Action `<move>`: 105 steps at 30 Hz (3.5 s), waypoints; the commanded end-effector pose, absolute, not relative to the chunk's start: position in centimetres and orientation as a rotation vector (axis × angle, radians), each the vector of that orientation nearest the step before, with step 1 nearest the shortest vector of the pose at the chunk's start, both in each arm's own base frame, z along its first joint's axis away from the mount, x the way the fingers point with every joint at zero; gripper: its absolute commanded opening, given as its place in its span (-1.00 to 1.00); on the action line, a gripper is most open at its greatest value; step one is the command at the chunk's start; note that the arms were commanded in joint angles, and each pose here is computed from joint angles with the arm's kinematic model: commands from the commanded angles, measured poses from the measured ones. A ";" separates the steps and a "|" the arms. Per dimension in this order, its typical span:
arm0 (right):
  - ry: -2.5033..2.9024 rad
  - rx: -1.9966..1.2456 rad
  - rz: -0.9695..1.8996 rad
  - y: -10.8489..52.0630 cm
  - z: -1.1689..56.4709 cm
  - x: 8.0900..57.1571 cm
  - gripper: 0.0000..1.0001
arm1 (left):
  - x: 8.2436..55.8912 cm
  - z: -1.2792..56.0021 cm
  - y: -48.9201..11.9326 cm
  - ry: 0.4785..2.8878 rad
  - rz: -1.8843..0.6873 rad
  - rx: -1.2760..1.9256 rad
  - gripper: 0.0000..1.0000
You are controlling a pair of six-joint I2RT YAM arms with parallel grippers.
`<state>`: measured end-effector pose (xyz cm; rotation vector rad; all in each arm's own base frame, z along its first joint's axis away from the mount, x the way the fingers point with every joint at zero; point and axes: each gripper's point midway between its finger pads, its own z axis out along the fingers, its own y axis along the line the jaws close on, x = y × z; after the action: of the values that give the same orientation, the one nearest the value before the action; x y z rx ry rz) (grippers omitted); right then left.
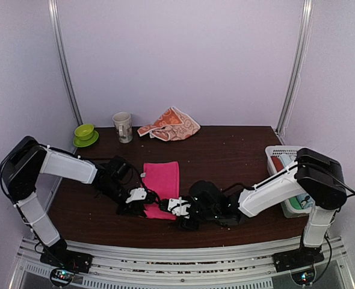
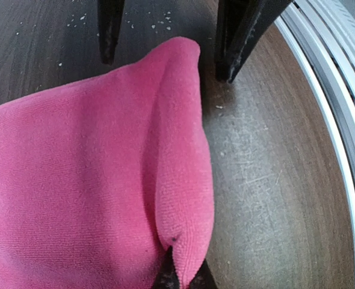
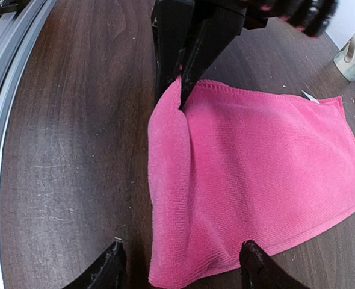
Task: Roll the towels
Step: Roll the towel at the center of the board.
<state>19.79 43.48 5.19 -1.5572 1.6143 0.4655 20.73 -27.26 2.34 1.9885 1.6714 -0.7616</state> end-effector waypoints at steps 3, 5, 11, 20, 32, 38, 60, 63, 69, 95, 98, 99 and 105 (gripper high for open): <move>1.572 -1.588 0.343 44.3 4.1 20.4 0.23 | 19.6 1.4 -26.1 1.755 -0.857 1.993 -1.00; 1.569 -1.600 0.316 44.4 3.6 20.3 0.18 | 19.6 1.4 -26.1 1.758 -0.860 1.991 -1.00; 1.575 -1.586 0.307 44.6 3.3 20.2 -0.38 | 19.8 1.2 -26.0 1.779 -0.877 1.987 -1.00; 1.683 -1.629 0.422 45.2 2.5 19.1 -1.00 | 19.9 1.3 -25.5 1.808 -0.892 1.970 -0.97; 1.913 -1.619 0.774 44.5 2.6 19.0 -1.00 | 21.0 2.0 -24.3 1.874 -0.893 1.959 -0.69; 2.022 -1.601 0.904 44.2 2.1 19.4 -1.00 | 21.8 1.5 -24.4 1.943 -0.931 1.947 -0.69; 2.536 -1.371 1.205 41.6 -3.3 20.7 -1.00 | 25.0 0.5 -22.7 2.141 -0.911 1.813 -0.28; 2.569 -1.327 1.219 41.5 -3.5 21.0 -1.00 | 25.6 1.2 -22.5 2.117 -0.882 1.796 -0.20; 2.589 -1.284 1.249 41.5 -3.1 21.4 -1.00 | 27.1 3.0 -21.8 2.044 -0.702 1.767 0.09; 2.658 -1.169 1.267 41.5 -3.5 22.8 -1.00 | 22.3 8.0 -27.6 1.381 -0.367 1.932 -1.00; 2.663 -1.169 1.267 41.5 -3.6 22.7 -1.00 | 22.2 7.7 -28.2 1.370 -0.372 1.947 -1.00; 2.662 -1.170 1.265 41.5 -3.5 22.7 -1.00 | 22.3 7.5 -28.3 1.372 -0.371 1.949 -1.00; 2.668 -1.169 1.260 41.4 -3.7 22.8 -1.00 | 22.9 6.3 -28.3 1.416 -0.353 1.953 -1.00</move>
<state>22.27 44.80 2.48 -1.2679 2.3968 1.4880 21.63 -27.63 6.23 1.9756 1.4229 -0.3929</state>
